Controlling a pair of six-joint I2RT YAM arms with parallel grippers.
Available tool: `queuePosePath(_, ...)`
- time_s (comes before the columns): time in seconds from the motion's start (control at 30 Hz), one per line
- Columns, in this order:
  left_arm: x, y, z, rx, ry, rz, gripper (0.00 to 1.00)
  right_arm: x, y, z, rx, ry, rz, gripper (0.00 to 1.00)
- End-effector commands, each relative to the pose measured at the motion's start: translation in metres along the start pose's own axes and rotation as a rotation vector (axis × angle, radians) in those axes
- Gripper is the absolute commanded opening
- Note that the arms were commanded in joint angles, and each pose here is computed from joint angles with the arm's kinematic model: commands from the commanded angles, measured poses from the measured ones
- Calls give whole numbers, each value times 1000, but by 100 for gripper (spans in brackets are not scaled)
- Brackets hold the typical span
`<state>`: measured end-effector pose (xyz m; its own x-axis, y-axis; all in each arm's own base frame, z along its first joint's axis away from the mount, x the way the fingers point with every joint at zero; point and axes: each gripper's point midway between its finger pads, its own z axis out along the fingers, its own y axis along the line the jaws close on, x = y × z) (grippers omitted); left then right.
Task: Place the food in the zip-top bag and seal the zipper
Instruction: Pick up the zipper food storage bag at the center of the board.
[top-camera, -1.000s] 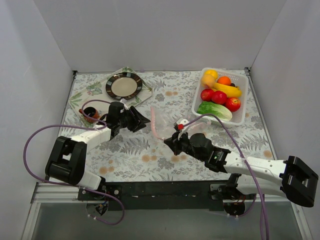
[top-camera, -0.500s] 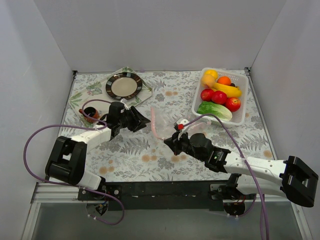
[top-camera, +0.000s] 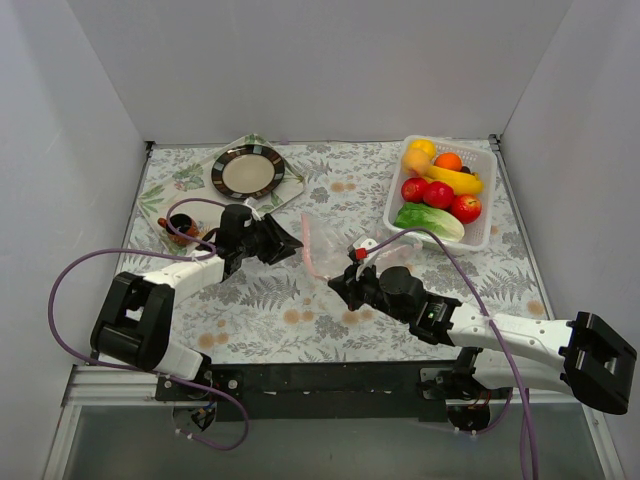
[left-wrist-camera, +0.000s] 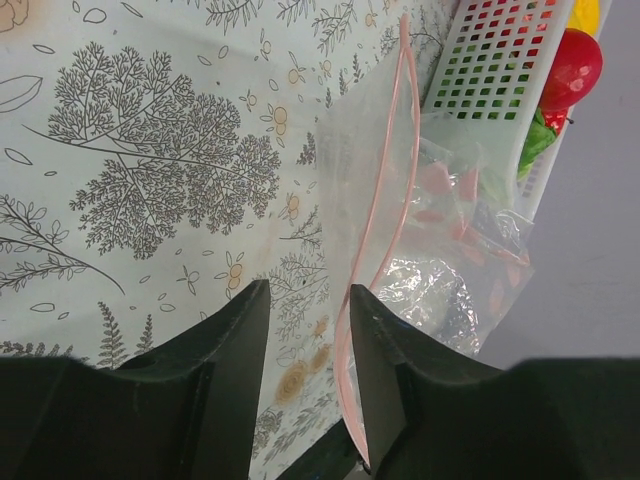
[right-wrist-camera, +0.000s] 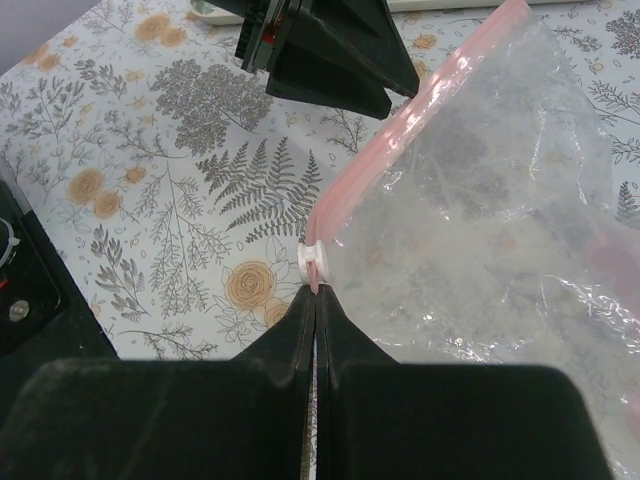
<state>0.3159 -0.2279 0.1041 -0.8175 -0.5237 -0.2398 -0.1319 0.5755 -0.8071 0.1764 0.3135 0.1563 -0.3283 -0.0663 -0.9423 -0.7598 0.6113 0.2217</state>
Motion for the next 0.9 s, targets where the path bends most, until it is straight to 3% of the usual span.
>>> queuePosePath(0.0,-2,1,2,-7,-20,27,35,-16,4,0,2,-42,13,1)
queuePosePath(0.2,4,4,5,-13,-9,34,27,-20,3,0,5,-49,13,1)
queuePosePath(0.87,27,-1,3,30,29,50,28,-29,6,-1,2,-65,23,1)
